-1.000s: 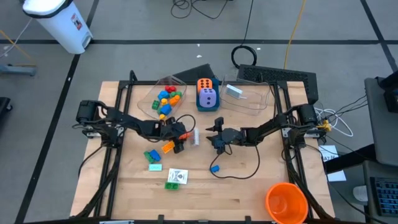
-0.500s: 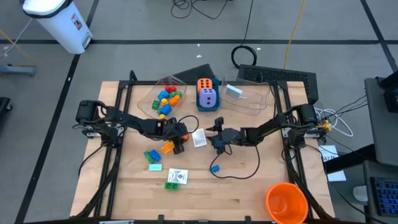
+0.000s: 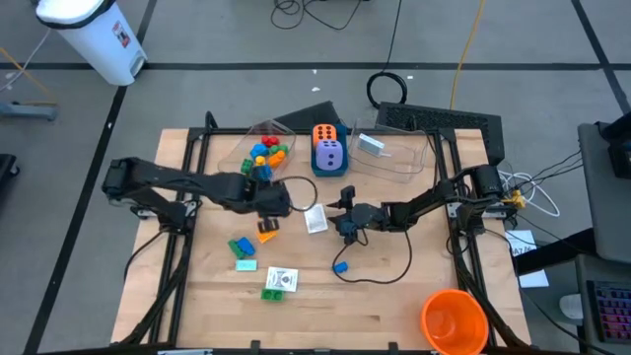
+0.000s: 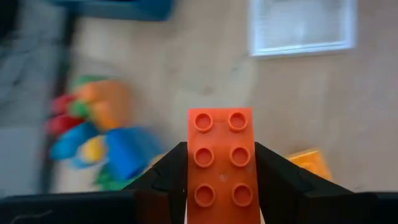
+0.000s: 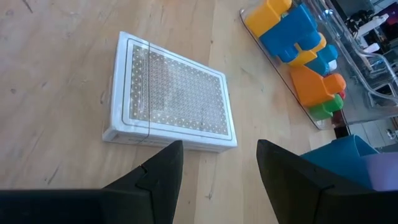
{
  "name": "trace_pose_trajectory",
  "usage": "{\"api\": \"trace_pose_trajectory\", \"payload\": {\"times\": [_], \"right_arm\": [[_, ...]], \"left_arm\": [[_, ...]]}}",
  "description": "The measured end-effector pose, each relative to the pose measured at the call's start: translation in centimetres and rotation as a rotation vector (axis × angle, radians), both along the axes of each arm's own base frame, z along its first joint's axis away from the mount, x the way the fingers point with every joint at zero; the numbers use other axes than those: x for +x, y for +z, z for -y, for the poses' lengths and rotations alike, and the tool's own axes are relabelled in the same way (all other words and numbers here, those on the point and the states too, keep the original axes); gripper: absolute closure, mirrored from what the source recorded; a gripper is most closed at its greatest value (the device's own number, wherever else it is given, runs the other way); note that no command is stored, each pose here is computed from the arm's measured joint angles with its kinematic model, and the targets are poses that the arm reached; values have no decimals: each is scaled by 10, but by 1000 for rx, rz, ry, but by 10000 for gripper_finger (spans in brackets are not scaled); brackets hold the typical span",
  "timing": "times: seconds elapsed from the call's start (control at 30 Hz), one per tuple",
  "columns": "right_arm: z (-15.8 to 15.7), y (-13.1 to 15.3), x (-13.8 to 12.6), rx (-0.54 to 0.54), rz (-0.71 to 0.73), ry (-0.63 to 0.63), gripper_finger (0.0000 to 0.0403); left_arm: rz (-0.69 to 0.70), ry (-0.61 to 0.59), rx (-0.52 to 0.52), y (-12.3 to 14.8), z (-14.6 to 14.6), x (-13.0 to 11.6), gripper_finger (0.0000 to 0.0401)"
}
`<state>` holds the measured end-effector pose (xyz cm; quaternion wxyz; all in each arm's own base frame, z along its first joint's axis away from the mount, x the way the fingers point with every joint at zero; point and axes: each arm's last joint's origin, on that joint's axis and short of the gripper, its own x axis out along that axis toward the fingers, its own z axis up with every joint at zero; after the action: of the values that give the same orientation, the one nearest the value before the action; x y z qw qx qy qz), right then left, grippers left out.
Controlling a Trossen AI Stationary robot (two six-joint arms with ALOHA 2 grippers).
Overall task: Pick & Place Toys
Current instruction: Put the orange game piece into the left transparent bin
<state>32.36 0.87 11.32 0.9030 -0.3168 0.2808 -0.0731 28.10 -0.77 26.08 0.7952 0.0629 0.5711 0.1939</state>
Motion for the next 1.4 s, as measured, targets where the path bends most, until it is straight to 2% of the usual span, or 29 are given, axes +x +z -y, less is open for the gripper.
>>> {"api": "trace_pose_trajectory", "payload": {"times": [0.1,0.23,0.47,0.6,0.8,0.97,1.23,1.4], "right_arm": [[0,0,0,1,-2,-1,206],[0,0,0,4,1,-2,206],[0,0,0,8,2,-3,206],[0,0,0,8,3,-3,206],[0,1,0,9,11,-1,206],[0,2,1,10,27,-2,206],[0,2,1,6,29,0,206],[0,2,1,5,27,1,206]], "left_arm": [[-6,37,62,24,-3,-12,260],[41,87,92,45,-12,-34,260],[130,222,92,57,-36,-76,255],[161,306,100,43,-52,-93,260],[142,471,87,-1,-75,-109,250],[205,492,27,-34,-93,-108,256],[313,568,23,-40,-121,-112,249],[368,590,-52,-43,-135,-113,255]]}}
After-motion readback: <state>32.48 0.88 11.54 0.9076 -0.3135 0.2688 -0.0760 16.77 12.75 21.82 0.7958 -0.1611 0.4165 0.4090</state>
